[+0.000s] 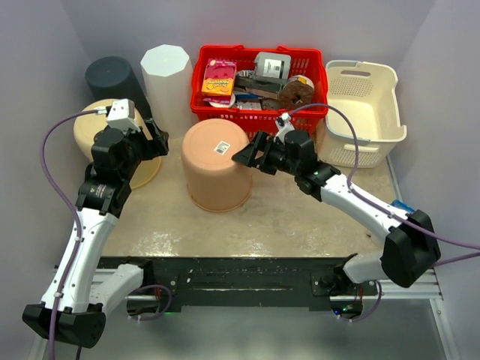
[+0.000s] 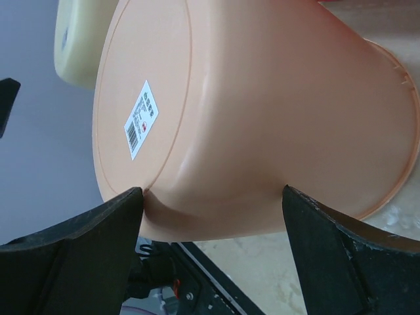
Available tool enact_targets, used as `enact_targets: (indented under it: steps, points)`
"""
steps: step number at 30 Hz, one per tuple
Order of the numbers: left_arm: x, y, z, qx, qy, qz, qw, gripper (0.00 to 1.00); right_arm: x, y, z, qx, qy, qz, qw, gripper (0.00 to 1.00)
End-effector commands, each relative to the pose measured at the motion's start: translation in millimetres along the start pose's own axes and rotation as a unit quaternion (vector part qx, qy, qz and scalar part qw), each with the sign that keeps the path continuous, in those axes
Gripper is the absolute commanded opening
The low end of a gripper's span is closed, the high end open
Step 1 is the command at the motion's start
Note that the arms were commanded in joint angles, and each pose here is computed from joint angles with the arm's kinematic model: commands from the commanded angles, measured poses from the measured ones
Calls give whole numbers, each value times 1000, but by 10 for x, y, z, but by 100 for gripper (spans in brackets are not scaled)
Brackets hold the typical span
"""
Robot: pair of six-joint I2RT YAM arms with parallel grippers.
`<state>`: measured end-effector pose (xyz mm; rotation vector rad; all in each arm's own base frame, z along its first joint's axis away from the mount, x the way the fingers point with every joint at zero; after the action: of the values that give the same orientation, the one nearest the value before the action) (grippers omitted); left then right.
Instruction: Turn the large container upside down
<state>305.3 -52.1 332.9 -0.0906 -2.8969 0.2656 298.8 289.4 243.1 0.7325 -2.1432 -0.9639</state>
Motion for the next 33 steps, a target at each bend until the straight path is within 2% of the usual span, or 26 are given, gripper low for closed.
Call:
enact_targets:
  steps: [1, 7, 14, 22, 33]
  points:
    - [107, -124, -204, -14, -24, 36, 999, 80, -208, 300, -89, -38, -21, -58, 997, 88]
    - [156, -136, -233, -19, -28, 42, 999, 81, -581, 475, 90, -36, 10, -77, 996, 87]
    - [173, -206, -199, -23, -20, 66, 997, 82, -799, 729, 47, -57, -27, -130, 989, 87]
    - [98, -282, 127, -17, 22, 100, 995, 83, -1151, 837, -116, -55, -50, -141, 987, 86]
    - [-43, -369, 553, -7, 69, 143, 987, 82, -1583, 854, -137, -29, -26, -134, 990, 86]
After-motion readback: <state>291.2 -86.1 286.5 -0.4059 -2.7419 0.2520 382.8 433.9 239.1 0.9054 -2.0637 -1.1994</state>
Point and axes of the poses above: each gripper's point midway between its finger pads, its own x axis back along the fingers, its own y axis along the line the jaws close on, z = x × y, the point moved 2 cm from there along x, back along the fingers, and after that the axes turned 4 degrees about -x, right-handed, at the moved point
